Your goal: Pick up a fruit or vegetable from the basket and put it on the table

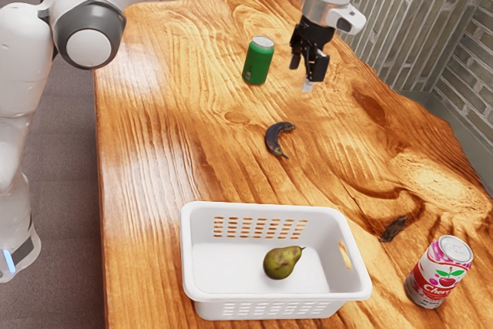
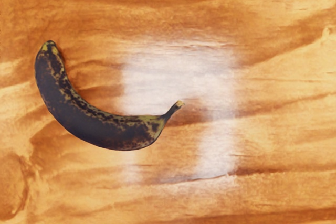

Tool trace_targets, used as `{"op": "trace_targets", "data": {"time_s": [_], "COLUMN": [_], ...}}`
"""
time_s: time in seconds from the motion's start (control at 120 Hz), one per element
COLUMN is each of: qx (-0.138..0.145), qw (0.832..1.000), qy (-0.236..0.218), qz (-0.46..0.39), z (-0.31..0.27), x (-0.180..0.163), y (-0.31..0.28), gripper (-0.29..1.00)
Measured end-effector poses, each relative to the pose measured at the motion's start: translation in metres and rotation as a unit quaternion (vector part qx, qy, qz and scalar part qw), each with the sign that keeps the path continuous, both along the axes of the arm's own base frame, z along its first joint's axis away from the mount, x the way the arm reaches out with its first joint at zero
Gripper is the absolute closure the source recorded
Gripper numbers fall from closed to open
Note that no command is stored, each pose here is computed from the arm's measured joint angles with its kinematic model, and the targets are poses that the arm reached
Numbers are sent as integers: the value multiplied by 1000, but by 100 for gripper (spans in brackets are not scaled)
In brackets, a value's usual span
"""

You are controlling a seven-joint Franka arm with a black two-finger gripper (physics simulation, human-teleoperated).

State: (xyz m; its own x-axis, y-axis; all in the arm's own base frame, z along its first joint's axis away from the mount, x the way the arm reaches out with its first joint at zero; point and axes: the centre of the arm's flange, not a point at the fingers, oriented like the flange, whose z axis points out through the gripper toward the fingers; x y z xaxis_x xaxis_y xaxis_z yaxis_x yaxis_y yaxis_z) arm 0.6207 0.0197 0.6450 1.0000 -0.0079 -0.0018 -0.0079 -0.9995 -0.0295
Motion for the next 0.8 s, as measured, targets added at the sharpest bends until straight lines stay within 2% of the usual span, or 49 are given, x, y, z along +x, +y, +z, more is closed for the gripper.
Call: {"op": "trace_targets", "data": {"time_s": [0.283,0.333,0.392,0.475,0.575,0.8], "qx": [-3,4,12,3,-9,-47], "qw": [1000,1000,999,996,994,998], "qy": [-18,-16,-16,-16,-18,-9], "qz": [3,4,-28,-90,-106,-47], "z": [2,4,7,9,23,19], "x": [4,3,1,-10,-30,-34], "y": [4,-1,-44,-133,-191,-217], "gripper": [0,0,0,0,0,0]}}
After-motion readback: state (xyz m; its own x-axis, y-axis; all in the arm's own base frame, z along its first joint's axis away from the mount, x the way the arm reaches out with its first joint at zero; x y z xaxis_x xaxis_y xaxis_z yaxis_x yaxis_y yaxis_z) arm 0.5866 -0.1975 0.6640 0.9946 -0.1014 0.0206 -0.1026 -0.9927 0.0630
